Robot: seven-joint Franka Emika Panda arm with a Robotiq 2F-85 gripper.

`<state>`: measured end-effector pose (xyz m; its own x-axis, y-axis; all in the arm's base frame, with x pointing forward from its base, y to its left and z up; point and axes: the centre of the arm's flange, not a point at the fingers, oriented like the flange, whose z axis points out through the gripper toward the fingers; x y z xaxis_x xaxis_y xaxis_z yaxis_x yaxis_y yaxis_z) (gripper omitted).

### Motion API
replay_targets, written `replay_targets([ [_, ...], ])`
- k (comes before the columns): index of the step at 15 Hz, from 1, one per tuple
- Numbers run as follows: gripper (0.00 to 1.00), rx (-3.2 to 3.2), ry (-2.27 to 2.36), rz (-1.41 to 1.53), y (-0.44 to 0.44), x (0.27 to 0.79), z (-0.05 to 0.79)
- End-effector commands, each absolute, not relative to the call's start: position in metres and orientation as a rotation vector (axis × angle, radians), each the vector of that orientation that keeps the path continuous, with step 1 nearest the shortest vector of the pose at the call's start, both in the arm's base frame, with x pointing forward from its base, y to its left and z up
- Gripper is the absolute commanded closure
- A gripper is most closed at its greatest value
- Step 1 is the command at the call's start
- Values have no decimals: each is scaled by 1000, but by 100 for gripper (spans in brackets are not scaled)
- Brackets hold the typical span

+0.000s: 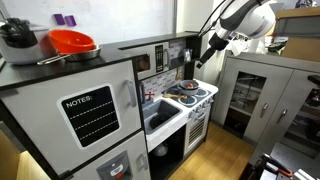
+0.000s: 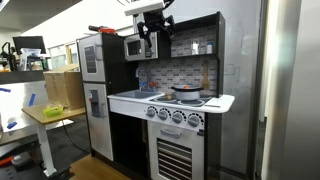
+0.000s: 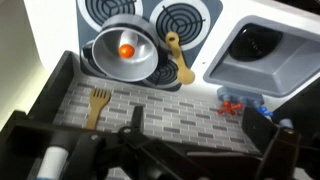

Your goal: Remove the white object from the pot and put it on the stove

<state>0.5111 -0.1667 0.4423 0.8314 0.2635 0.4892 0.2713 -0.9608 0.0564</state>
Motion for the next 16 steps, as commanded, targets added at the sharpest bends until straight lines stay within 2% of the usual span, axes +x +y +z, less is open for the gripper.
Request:
replay_targets([
  [1, 0, -3005, -368, -618, -179, 537, 418],
  [7, 0, -2989, -261, -557, -184, 563, 381],
  [10, 0, -3088, -199, -443, -186, 562, 376],
  [16, 0, -3093, -197, -475, -187, 558, 368],
])
